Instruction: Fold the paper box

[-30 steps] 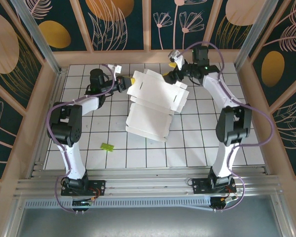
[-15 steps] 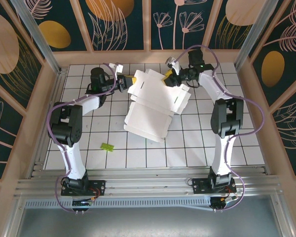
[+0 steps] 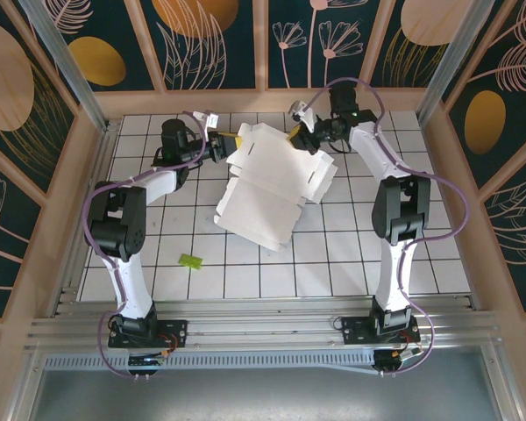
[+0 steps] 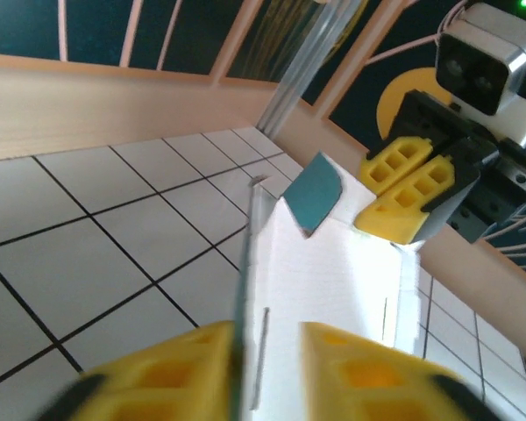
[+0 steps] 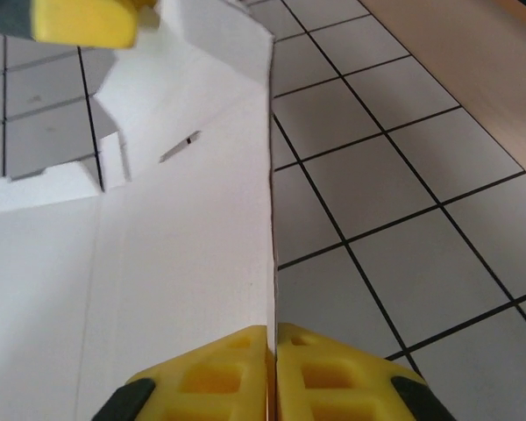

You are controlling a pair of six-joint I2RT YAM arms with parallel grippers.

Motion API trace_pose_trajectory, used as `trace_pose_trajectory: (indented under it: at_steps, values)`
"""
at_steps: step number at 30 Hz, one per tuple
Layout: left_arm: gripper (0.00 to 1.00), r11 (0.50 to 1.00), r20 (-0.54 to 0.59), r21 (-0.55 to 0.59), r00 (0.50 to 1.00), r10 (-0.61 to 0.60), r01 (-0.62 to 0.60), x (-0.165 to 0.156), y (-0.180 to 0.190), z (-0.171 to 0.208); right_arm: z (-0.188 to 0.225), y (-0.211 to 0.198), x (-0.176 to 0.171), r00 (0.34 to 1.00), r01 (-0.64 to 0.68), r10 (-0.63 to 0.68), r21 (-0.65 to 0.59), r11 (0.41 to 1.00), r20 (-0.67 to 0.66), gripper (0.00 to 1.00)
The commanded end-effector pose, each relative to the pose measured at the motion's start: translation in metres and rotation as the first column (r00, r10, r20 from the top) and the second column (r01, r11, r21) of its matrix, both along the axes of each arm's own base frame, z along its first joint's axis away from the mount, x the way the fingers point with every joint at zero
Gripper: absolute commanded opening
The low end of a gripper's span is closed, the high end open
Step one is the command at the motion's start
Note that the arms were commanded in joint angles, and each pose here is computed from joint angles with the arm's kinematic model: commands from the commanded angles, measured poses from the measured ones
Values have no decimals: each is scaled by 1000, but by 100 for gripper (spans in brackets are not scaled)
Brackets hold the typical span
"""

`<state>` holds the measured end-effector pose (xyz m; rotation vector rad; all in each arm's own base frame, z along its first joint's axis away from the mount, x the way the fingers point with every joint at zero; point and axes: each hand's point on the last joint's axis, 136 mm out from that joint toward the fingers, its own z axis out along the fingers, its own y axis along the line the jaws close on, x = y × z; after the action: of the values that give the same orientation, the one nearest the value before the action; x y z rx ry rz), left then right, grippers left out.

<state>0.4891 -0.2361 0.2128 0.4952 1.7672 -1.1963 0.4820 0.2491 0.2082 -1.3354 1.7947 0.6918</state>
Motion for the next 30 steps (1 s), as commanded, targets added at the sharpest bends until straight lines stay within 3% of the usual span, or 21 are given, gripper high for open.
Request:
trace_pose_trajectory:
  at_steps: [1, 8, 11, 15, 19, 23, 27, 30]
  values:
    - [37, 999, 68, -3, 997, 48, -47, -6, 8, 28, 28, 0, -7, 992, 9, 4, -103, 995, 127, 9]
    - [67, 973, 106, -46, 967, 230, -227, -39, 38, 68, 25, -1, -8, 962, 93, -5, -312, 945, 272, 6]
    - [76, 947, 53, -54, 947, 318, -315, -52, 53, 69, 23, -3, -7, 927, 176, -4, -423, 889, 376, 6]
    - [87, 937, 28, -80, 939, 342, -339, -73, 61, 70, 28, -5, -10, 864, 266, 43, -530, 805, 501, 6]
    - [91, 929, 30, -60, 929, 368, -366, -84, 67, 60, 23, -11, -12, 753, 403, 87, -561, 723, 653, 6]
    - [93, 915, -41, 8, 914, 403, -403, -81, 73, 39, 3, -1, -32, 632, 454, 129, -501, 737, 764, 8]
    - [90, 910, -229, -10, 887, 401, -414, -77, 68, 20, -17, 4, -53, 591, 452, 148, -477, 754, 793, 8]
    - [82, 906, -406, -18, 831, 379, -422, -74, 55, 1, -30, 4, -70, 553, 446, 160, -452, 772, 818, 9]
